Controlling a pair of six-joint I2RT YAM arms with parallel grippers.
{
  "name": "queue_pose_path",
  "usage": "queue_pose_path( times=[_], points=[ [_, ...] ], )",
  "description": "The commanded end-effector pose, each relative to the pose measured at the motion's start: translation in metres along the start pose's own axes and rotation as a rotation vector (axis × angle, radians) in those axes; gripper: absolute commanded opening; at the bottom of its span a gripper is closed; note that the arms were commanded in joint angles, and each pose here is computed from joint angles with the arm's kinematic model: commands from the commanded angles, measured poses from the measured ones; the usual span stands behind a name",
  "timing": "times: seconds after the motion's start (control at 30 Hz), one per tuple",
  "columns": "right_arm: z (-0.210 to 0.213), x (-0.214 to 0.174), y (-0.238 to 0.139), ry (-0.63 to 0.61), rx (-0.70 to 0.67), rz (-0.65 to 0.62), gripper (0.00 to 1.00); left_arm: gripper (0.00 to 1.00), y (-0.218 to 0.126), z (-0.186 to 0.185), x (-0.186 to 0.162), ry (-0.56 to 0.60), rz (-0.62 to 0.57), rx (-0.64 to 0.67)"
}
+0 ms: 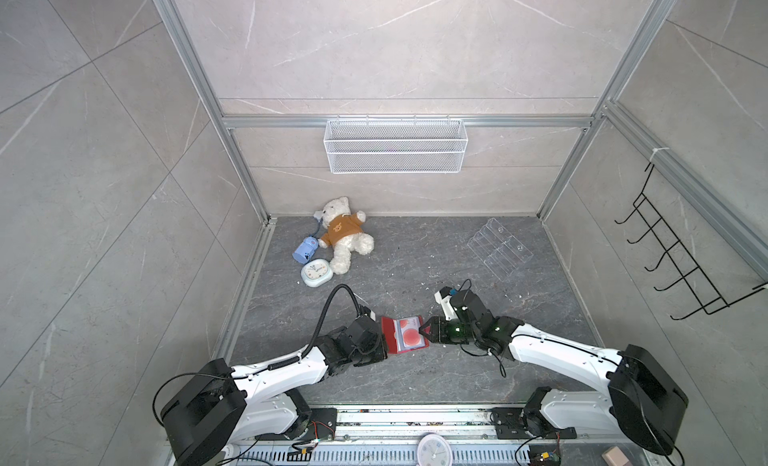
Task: Take the credit cards out of the card holder
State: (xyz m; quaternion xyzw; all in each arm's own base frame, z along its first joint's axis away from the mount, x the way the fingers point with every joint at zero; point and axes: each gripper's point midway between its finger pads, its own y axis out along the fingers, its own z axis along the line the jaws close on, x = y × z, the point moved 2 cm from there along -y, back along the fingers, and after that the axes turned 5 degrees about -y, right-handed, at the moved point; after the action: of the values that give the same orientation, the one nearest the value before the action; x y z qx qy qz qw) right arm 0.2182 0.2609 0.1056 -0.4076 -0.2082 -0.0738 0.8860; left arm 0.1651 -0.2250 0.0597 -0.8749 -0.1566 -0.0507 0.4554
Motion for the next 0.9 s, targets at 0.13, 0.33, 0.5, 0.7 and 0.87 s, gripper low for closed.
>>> queue_pose_path(
  times=[0.13, 0.33, 0.5, 0.7, 0.87],
  points=[
    [0.0, 0.011, 0.026, -0.042, -0.008, 0.025, 0.49, 0.29, -0.004, 0.016, 0.003, -0.027, -0.034, 0.072],
    [-0.011, 0.009, 0.036, -0.044, -0.047, 0.036, 0.49, 0.48, -0.02, 0.03, 0.012, -0.037, -0.105, 0.157],
    [-0.013, 0.007, 0.042, -0.042, -0.043, 0.046, 0.49, 0.57, -0.021, 0.022, 0.023, -0.015, -0.115, 0.167],
    [-0.017, 0.004, 0.046, -0.045, -0.057, 0.054, 0.51, 0.58, -0.013, 0.013, 0.035, 0.023, -0.086, 0.217],
    [-0.022, 0.002, 0.047, -0.043, -0.07, 0.058, 0.51, 0.57, -0.005, 0.024, 0.032, 0.017, -0.06, 0.274]
  ],
)
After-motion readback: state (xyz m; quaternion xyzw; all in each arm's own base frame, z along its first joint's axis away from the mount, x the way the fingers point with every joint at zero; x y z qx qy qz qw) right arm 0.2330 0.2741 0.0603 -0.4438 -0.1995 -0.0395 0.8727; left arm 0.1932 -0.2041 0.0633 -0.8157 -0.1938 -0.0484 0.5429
